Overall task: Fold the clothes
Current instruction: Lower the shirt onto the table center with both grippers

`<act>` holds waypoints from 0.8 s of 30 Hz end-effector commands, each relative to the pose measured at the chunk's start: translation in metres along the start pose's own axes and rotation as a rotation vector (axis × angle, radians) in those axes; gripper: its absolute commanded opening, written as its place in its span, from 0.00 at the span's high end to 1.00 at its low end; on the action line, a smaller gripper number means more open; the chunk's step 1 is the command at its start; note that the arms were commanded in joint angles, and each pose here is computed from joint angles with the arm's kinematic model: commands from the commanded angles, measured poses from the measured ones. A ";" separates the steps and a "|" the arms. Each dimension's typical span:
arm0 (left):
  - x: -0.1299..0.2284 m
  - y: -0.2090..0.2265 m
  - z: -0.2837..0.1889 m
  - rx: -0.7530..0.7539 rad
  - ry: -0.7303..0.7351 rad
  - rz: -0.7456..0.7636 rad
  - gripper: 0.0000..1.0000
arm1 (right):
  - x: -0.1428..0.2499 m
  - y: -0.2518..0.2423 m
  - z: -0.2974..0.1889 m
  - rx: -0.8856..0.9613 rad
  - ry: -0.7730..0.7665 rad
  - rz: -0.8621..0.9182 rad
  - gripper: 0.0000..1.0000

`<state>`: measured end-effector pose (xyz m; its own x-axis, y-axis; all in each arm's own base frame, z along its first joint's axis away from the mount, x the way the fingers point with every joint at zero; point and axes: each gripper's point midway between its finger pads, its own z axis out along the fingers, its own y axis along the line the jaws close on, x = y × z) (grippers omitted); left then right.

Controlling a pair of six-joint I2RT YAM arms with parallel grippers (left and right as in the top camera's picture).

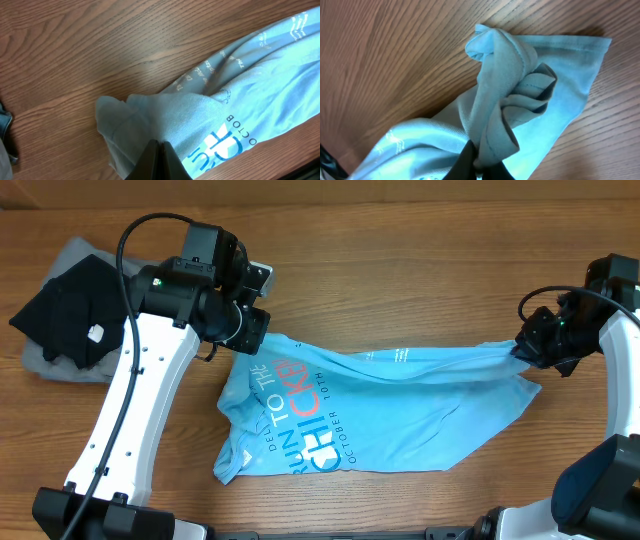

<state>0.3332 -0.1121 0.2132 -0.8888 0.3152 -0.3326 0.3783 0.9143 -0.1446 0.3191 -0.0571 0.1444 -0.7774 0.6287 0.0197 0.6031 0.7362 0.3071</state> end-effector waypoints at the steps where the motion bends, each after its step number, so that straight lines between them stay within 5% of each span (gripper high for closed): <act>1: -0.004 -0.005 -0.012 0.011 -0.041 0.004 0.96 | -0.004 0.000 -0.010 -0.005 -0.042 -0.009 0.96; 8: -0.004 -0.006 -0.012 0.011 -0.039 0.004 0.96 | -0.004 0.000 -0.010 -0.003 -0.041 -0.009 0.90; 9: -0.004 -0.006 -0.012 0.011 -0.040 0.004 0.96 | -0.004 -0.001 -0.010 0.004 -0.042 -0.008 0.96; 18: -0.004 -0.006 -0.012 0.011 -0.041 0.005 0.96 | -0.005 -0.006 -0.010 0.029 -0.049 -0.003 0.96; 20: -0.004 -0.006 -0.012 0.011 -0.041 0.005 0.96 | -0.005 -0.006 -0.010 0.029 -0.049 -0.003 0.68; 22: -0.004 -0.006 -0.012 0.011 -0.041 0.005 0.96 | -0.005 -0.006 -0.010 0.029 -0.049 -0.003 0.88; 24: -0.004 -0.006 -0.012 0.011 -0.041 0.005 0.96 | -0.005 -0.006 -0.009 0.029 -0.047 -0.004 0.87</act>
<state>0.3331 -0.1125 0.2133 -0.8887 0.3151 -0.3331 0.3790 0.9137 -0.1466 0.3169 -0.0622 0.1427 -0.7767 0.6297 0.0099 0.6074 0.7448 0.2763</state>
